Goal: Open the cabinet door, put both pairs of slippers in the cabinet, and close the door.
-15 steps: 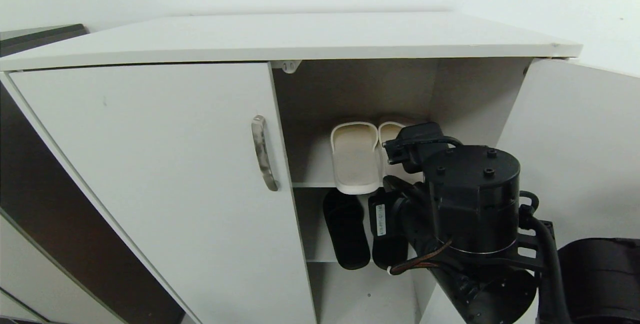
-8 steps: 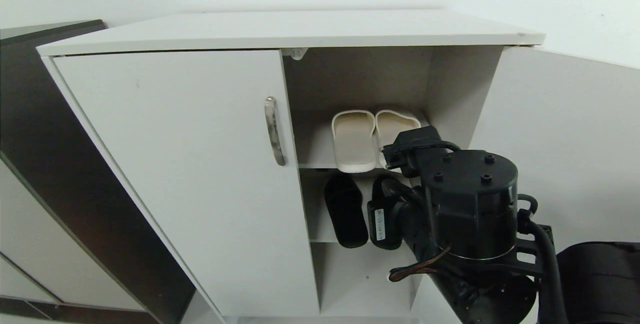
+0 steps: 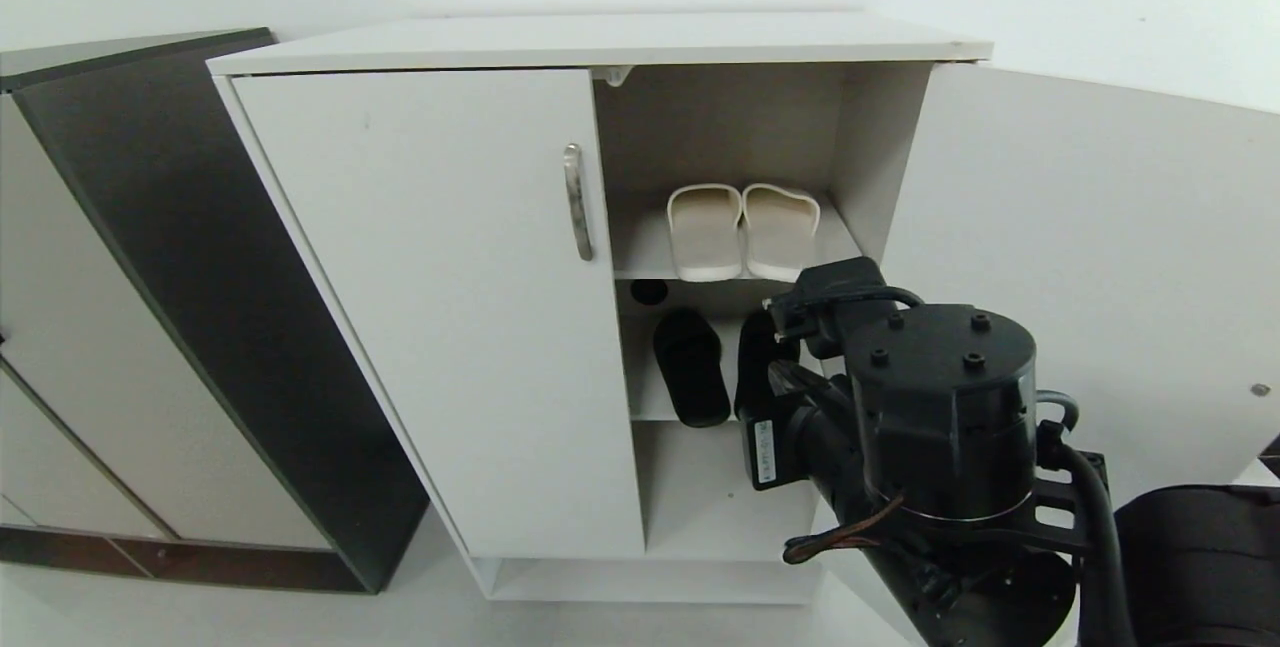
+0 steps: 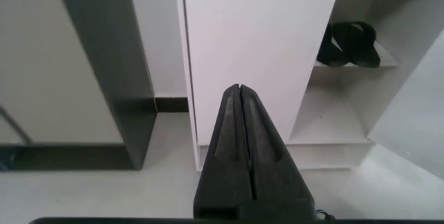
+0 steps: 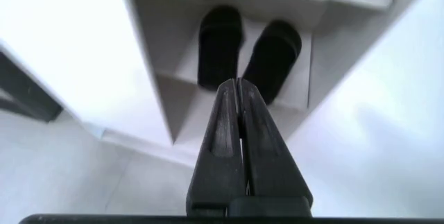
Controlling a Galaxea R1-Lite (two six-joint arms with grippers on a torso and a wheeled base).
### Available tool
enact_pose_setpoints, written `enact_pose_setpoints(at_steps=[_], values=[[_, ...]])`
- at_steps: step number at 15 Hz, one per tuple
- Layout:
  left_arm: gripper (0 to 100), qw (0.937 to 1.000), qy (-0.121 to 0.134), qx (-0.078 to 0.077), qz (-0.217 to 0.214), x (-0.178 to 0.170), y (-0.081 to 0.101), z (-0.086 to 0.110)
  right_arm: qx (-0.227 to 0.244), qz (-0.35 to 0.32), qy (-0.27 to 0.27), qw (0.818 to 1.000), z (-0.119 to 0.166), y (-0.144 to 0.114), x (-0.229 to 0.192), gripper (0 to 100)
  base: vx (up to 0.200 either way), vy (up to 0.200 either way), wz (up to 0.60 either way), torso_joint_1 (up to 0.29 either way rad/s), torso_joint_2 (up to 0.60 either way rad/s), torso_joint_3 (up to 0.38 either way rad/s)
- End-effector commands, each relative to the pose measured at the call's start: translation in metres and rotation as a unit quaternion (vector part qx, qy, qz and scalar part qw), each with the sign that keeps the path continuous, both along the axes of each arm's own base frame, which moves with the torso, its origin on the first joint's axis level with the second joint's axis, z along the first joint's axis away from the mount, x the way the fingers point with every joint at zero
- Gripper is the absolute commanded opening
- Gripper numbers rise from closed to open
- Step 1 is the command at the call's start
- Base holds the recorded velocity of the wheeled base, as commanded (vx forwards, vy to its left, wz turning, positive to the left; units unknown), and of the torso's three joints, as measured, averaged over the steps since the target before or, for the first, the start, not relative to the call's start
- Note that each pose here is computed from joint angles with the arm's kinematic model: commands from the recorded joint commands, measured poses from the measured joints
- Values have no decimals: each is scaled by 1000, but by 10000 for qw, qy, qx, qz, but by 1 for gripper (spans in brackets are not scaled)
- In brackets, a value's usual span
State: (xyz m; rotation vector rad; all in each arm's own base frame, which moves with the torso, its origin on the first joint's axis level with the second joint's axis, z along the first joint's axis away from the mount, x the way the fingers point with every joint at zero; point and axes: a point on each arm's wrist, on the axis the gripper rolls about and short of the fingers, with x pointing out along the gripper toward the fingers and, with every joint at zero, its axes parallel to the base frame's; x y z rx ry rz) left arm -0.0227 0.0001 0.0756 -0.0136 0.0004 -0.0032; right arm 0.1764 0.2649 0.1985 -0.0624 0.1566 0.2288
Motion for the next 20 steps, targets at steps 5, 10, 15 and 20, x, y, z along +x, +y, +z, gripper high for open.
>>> enact_pose_setpoints(at_steps=[5,10,15,20], values=[[0,10000,-2,-1,1,0,0,0,-181,18,59,9998,-8,-2,-1,0,-200,0,0,4,0,0],[0,10000,-2,-1,1,0,0,0,-289,81,-27,9995,-12,-5,-3,0,-120,0,0,1,2,2],[0,10000,-2,-1,1,0,0,0,-292,87,-58,9995,-13,-5,-2,0,0,0,0,0,0,0],[0,10000,-2,7,1,0,0,0,-327,82,-49,9994,-14,-5,-2,0,0,0,0,0,0,0]])
